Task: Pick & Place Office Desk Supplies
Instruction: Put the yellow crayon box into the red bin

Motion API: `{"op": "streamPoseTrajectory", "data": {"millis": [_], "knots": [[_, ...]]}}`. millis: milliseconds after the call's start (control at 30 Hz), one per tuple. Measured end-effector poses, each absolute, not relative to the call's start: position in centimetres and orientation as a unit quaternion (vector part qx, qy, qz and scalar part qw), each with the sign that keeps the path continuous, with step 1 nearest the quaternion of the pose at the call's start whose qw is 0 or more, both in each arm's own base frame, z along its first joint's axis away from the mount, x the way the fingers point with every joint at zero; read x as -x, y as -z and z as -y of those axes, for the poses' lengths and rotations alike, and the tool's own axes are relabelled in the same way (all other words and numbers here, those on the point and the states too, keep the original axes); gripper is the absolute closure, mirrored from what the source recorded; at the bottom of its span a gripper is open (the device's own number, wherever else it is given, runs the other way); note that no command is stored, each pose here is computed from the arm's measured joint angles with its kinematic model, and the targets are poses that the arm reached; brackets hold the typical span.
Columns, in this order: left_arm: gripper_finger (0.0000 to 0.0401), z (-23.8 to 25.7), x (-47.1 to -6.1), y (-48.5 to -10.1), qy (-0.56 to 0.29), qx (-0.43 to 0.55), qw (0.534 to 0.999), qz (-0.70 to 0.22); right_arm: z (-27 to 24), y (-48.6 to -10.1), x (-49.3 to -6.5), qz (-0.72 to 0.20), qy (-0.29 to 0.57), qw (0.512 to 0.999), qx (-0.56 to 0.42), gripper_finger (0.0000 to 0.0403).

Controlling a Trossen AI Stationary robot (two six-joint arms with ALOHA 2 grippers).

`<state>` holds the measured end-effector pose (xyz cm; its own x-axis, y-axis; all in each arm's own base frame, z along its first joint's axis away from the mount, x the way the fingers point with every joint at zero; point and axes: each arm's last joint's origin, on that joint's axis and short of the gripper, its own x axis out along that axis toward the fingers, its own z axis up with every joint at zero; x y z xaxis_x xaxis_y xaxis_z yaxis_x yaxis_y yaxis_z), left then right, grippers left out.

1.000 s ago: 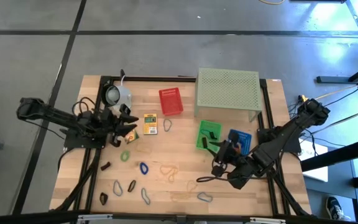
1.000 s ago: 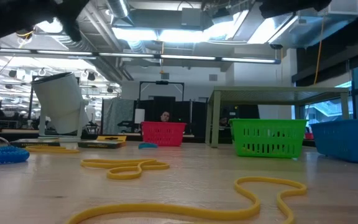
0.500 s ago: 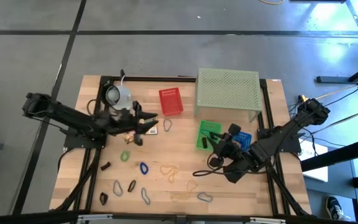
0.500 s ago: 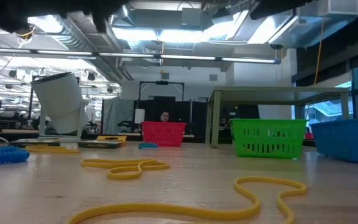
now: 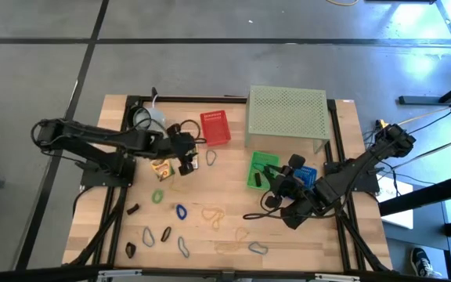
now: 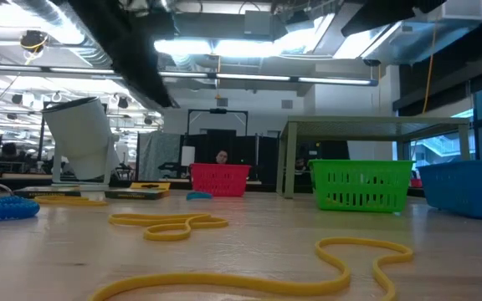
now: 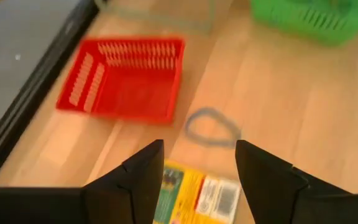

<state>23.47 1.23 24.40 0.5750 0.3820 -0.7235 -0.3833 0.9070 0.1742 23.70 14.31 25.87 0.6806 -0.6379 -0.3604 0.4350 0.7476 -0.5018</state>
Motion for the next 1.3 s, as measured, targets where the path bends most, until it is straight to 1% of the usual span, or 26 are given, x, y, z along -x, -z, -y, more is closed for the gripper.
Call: {"op": "streamPoseTrajectory", "data": {"millis": [233,400,600,733,900,1067,1233,1300], "knots": [[0.0207,-4.5,-24.9,-21.3,-0.157,0.000,0.855,-0.494,-13.2,-25.8,-24.1,-0.275,0.318,0.886,0.195,0.0280],[0.0209,-7.2,-25.1,-19.6,-0.159,-0.021,0.830,-0.535,-12.4,-25.6,-24.1,-0.288,0.334,0.876,0.198,0.0280],[0.0210,-9.8,-24.9,-18.7,-0.164,-0.031,0.814,-0.557,-10.8,-25.3,-23.8,-0.307,0.369,0.857,0.189,0.0280],[0.0211,-10.9,-24.7,-18.0,-0.139,0.008,0.817,-0.560,-9.8,-25.2,-23.8,-0.314,0.394,0.846,0.177,0.0280],[0.0218,-12.1,-24.6,-17.1,-0.128,0.015,0.814,-0.567,-8.8,-24.3,-23.6,-0.325,0.411,0.833,0.179,0.0280],[0.0225,-13.2,-24.8,-15.7,-0.112,0.047,0.815,-0.566,-8.0,-23.4,-23.4,-0.338,0.420,0.821,0.187,0.0280],[0.0234,-14.2,-24.6,-14.2,-0.117,0.065,0.801,-0.584,-7.3,-22.9,-23.4,-0.347,0.430,0.812,0.189,0.0280],[0.0240,-14.3,-24.6,-13.7,-0.107,0.078,0.799,-0.587,-7.1,-22.9,-23.5,-0.352,0.431,0.811,0.183,0.0280]]}}
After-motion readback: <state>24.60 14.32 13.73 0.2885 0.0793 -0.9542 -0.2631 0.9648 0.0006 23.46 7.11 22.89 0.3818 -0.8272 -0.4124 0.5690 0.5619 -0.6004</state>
